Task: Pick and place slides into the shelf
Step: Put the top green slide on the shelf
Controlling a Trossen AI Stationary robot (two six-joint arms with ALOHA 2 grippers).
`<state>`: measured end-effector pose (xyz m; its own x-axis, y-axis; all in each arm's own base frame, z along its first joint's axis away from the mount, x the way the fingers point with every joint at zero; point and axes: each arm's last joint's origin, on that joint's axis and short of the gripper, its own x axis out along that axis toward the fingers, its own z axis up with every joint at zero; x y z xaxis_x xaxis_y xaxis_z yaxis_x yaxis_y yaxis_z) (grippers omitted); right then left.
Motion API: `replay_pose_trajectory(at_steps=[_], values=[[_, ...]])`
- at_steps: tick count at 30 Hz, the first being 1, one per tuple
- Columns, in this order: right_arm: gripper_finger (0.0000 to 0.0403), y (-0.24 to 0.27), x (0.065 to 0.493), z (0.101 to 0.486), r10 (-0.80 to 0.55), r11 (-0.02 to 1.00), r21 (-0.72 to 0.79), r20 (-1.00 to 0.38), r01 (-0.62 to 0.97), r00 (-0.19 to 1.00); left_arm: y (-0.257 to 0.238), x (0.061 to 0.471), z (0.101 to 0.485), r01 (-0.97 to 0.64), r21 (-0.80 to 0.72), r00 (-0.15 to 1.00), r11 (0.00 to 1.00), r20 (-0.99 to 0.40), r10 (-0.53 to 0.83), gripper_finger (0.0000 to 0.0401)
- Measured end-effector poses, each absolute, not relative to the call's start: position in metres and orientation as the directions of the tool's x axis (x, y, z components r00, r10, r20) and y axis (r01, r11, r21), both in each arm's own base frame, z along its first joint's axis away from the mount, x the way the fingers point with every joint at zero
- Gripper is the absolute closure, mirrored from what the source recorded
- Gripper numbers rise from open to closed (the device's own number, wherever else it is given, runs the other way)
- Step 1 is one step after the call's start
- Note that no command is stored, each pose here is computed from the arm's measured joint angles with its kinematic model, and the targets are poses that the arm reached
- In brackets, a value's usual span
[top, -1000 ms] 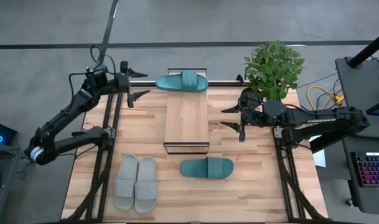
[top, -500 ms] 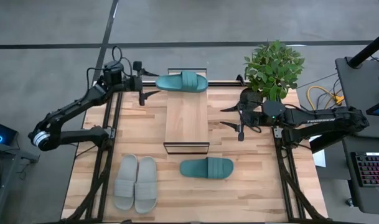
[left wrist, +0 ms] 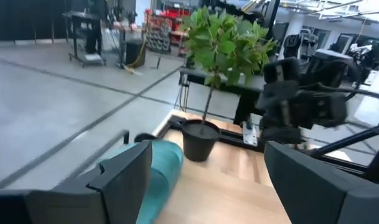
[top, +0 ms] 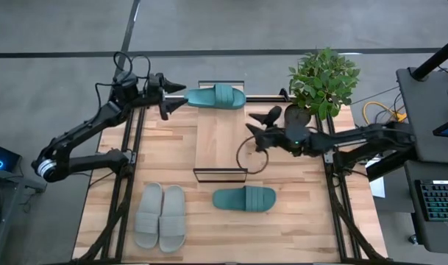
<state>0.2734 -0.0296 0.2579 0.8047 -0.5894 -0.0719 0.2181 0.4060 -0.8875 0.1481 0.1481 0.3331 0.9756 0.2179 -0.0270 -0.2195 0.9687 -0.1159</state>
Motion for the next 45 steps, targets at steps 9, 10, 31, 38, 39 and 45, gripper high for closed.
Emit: replay_pose_trajectory(at_steps=[9,10,31,38,39,45], values=[[0.0200,-0.059,0.290,0.244,-0.663,0.374,-0.907,-0.117,0.192,0.739,0.143,0.144,0.332,-0.219,-0.135,0.975,0.966,-0.052,0.214,0.0106],[0.0200,-0.060,0.291,0.246,-0.664,0.377,-0.904,-0.113,0.200,0.739,0.143,0.144,0.332,-0.220,-0.137,0.975,0.966,-0.054,0.214,0.0106],[0.0272,-0.092,0.307,0.337,-0.354,0.744,-0.666,-0.328,0.051,0.876,0.143,0.143,0.312,-0.124,0.407,0.946,0.905,-0.227,0.232,0.0106],[0.0288,-0.092,0.308,0.339,-0.352,0.758,-0.650,-0.324,0.064,0.878,0.155,0.149,0.280,-0.016,0.607,0.851,0.794,-0.409,0.329,0.0106],[0.0289,-0.092,0.307,0.339,-0.352,0.758,-0.649,-0.325,0.064,0.878,0.156,0.150,0.277,-0.021,0.623,0.842,0.782,-0.410,0.350,0.0106],[0.0286,-0.092,0.307,0.338,-0.352,0.764,-0.642,-0.327,0.068,0.877,0.158,0.155,0.264,-0.019,0.677,0.781,0.736,-0.449,0.433,0.0106]])
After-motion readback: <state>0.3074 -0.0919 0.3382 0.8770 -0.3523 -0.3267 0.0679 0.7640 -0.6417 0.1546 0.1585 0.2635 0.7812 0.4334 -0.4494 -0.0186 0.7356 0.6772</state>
